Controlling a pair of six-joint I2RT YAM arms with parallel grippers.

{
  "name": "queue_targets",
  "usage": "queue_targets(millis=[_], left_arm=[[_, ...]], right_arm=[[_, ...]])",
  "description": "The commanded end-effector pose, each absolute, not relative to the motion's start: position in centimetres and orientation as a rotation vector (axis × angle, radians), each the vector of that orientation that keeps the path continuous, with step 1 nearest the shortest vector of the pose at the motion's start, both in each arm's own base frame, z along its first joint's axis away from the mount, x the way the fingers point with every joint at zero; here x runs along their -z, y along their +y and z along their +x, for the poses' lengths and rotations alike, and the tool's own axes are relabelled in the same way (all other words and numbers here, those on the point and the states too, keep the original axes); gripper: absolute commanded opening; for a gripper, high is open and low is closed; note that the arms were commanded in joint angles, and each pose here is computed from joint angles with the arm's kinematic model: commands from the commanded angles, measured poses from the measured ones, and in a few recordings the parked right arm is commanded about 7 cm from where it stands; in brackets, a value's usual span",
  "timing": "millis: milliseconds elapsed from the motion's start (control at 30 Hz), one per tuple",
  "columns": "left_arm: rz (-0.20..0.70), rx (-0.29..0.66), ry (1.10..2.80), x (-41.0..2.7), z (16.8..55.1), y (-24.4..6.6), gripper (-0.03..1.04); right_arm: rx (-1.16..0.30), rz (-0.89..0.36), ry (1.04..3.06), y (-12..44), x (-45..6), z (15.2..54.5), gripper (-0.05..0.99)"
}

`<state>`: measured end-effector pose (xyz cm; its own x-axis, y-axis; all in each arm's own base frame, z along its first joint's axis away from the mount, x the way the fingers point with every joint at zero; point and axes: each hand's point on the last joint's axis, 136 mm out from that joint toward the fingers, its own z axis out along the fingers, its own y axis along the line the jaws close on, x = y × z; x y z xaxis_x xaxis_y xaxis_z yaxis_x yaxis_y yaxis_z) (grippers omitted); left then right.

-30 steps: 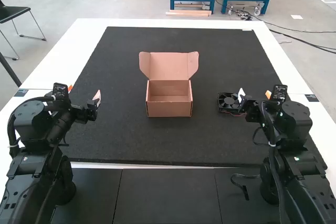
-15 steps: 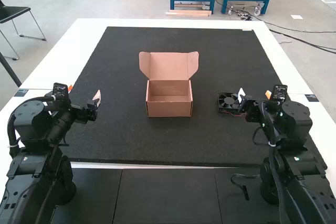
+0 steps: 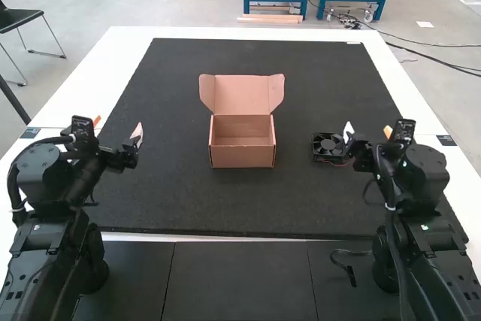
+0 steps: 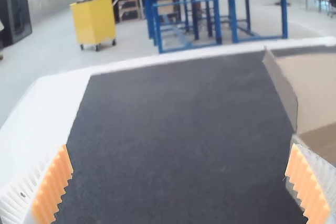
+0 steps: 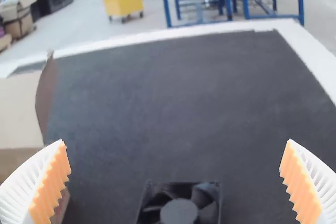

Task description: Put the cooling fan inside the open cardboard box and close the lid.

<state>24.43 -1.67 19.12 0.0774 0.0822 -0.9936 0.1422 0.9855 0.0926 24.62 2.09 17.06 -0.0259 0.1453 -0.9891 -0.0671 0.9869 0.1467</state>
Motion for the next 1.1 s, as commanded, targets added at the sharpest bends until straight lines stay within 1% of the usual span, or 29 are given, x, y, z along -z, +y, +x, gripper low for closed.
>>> queue_targets(millis=[0, 67, 233, 333, 433, 600, 667, 733, 800, 900, 1000, 1067], left_arm=[[0.144, 0.089, 1.419, -20.9, 24.2, -1.7, 0.96], [0.109, 0.107, 1.371, -22.3, 23.9, -1.5, 0.96], [0.075, 0.104, 1.368, -24.0, 23.8, -1.2, 0.96], [0.067, 0.102, 1.383, -25.3, 24.2, -1.0, 0.96], [0.056, 0.103, 1.425, -27.1, 25.4, -0.8, 0.96], [0.024, 0.137, 1.575, -29.3, 28.5, -0.5, 0.96], [0.046, 0.166, 1.598, -30.9, 29.3, -1.0, 0.96], [0.041, 0.17, 1.622, -32.4, 29.9, -0.9, 0.96], [0.059, 0.195, 1.643, -33.8, 30.1, -1.5, 0.96], [0.093, 0.231, 1.655, -36.0, 30.6, -2.6, 0.96], [0.115, 0.258, 1.691, -36.0, 31.8, -3.7, 0.96], [0.144, 0.281, 1.732, -35.2, 32.6, -4.8, 0.96]], right_arm=[[-0.146, 0.129, 1.509, 1.0, -18.8, 24.6, 0.91], [-0.144, 0.144, 1.454, 0.7, -20.1, 24.5, 0.91], [-0.143, 0.148, 1.39, 0.3, -23.3, 24.0, 0.91], [-0.142, 0.147, 1.392, 0.2, -24.8, 24.1, 0.91], [-0.137, 0.151, 1.408, 0.2, -26.6, 24.8, 0.91], [-0.147, 0.177, 1.499, 0.3, -29.8, 26.4, 0.91], [-0.165, 0.198, 1.534, 0.4, -31.4, 26.7, 0.91], [-0.197, 0.234, 1.573, 0.4, -33.1, 26.7, 0.91], [-0.229, 0.281, 1.64, 0.5, -33.8, 26.8, 0.91], [-0.214, 0.299, 1.722, 0.3, -35.3, 26.6, 0.91], [-0.212, 0.191, 1.823, 1.6, -35.2, 26.0, 0.91], [-0.215, 0.185, 1.861, 1.8, -34.5, 25.7, 0.91]])
